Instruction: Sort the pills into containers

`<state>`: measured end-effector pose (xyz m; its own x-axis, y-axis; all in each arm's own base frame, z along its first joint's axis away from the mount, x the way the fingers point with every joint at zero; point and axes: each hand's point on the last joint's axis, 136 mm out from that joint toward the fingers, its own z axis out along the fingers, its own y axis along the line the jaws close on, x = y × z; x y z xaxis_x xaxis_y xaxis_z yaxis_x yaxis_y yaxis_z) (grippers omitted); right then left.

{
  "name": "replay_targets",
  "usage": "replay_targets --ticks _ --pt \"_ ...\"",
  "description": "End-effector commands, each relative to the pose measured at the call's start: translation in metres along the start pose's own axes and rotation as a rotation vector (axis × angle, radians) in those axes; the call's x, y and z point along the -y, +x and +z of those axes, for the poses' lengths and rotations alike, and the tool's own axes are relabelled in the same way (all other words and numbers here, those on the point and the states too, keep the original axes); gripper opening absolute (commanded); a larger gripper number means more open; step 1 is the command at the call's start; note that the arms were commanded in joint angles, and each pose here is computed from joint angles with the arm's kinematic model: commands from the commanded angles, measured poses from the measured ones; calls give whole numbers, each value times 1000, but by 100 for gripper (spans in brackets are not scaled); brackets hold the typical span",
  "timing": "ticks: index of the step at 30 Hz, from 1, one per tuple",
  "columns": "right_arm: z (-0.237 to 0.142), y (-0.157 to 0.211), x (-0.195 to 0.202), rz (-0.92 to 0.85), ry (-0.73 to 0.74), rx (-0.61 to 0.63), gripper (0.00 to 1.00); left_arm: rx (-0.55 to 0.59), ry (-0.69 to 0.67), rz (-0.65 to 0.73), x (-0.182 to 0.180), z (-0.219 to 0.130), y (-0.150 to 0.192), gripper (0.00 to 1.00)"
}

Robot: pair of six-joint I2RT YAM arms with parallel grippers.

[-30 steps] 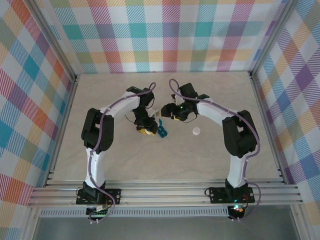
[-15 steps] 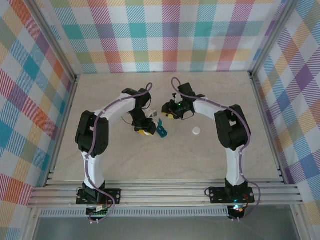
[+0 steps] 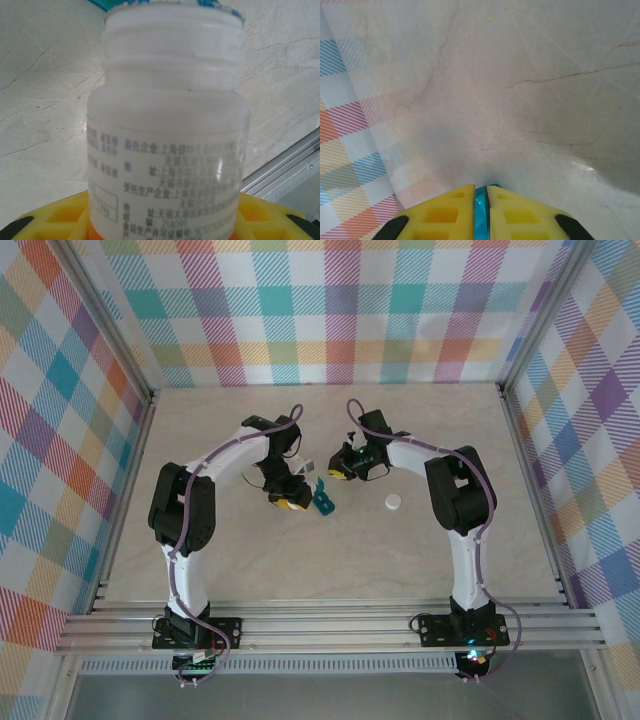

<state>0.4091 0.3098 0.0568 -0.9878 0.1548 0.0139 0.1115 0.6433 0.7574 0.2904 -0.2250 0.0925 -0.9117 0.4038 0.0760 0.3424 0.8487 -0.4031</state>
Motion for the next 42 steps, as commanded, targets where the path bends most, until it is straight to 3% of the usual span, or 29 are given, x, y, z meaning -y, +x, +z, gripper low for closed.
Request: replay_targets --ticks 1,23,33,42 --pt "12 16 4 -4 -20 -66 16 38 26 19 6 -13 -1 0" --pt "27 44 1 -27 -23 -130 17 14 17 6 0 -3 3 0" --pt "-8 19 -1 -47 -7 -14 20 -10 -13 -23 -13 6 6 0" --pt "-31 26 0 -137 49 1 21 -56 -47 -52 -22 12 0 0"
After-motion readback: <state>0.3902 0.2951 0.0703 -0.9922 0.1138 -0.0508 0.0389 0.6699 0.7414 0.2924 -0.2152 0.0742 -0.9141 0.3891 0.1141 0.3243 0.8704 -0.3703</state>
